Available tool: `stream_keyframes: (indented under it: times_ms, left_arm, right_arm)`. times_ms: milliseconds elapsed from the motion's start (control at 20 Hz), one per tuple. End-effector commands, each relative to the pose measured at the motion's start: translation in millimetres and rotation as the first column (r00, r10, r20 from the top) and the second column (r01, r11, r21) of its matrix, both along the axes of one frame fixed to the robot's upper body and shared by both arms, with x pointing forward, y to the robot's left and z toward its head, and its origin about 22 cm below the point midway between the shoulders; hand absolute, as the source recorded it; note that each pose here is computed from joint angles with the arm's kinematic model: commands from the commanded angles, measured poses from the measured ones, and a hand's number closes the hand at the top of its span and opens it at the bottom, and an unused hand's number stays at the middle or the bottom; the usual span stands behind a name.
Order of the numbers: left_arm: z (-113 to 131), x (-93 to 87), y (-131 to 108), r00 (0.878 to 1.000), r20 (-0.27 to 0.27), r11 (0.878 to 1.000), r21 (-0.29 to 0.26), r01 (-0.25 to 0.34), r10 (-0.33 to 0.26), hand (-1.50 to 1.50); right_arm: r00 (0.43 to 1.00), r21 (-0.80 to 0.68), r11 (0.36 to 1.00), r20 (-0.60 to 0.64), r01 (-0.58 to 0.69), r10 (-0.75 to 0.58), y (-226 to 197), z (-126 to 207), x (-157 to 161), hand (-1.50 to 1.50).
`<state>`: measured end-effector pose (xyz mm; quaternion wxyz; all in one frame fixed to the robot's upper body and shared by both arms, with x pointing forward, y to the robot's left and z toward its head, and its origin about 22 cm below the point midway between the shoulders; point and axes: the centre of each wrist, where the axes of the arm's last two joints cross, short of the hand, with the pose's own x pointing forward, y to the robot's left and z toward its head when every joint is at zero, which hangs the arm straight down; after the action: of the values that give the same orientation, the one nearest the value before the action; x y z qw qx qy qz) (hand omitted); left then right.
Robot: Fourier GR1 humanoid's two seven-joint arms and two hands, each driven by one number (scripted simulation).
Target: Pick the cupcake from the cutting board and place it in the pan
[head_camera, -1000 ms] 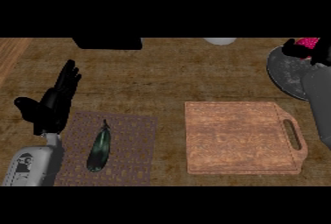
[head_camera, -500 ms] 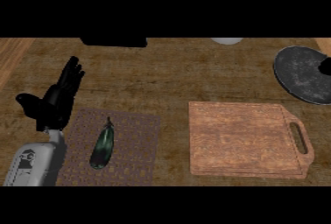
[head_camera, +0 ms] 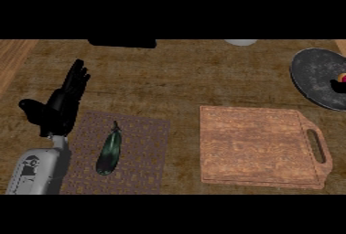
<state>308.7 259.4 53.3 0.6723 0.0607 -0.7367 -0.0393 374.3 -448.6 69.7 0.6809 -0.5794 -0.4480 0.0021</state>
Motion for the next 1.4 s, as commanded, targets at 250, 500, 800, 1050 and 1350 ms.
stream_keyframes:
  times_ms: [250,500,800,1050,1350]
  left_arm:
    - [3.9,1.0,-5.9,1.000,0.012,1.000,0.014,0.023,-0.023,0.00]
    - [-1.4,2.4,-2.1,1.000,-0.019,1.000,0.006,-0.011,0.012,0.00]
    - [-5.6,-1.1,12.4,0.997,-0.039,0.998,0.000,-0.061,0.061,0.00]
    - [-8.0,-24.1,12.9,0.995,-0.057,0.997,0.006,-0.079,0.079,0.00]
    - [-3.3,-17.0,26.8,0.991,-0.060,0.993,0.012,-0.116,0.117,0.00]
  right_arm:
    - [0.992,0.126,0.989,0.102,-0.082,0.069,-7.5,-22.8,-16.2,-1.50]
    - [0.938,0.101,0.990,0.342,-0.096,0.057,-14.4,-15.7,-18.5,-1.50]
    - [0.860,0.233,0.950,0.506,-0.209,0.065,-15.9,-53.8,-43.0,-1.50]
    - [0.822,0.260,0.905,0.550,-0.336,0.147,-12.6,-75.4,-60.3,-1.50]
    - [0.798,0.229,0.891,0.567,-0.391,0.205,-17.4,-59.2,-73.6,-1.50]
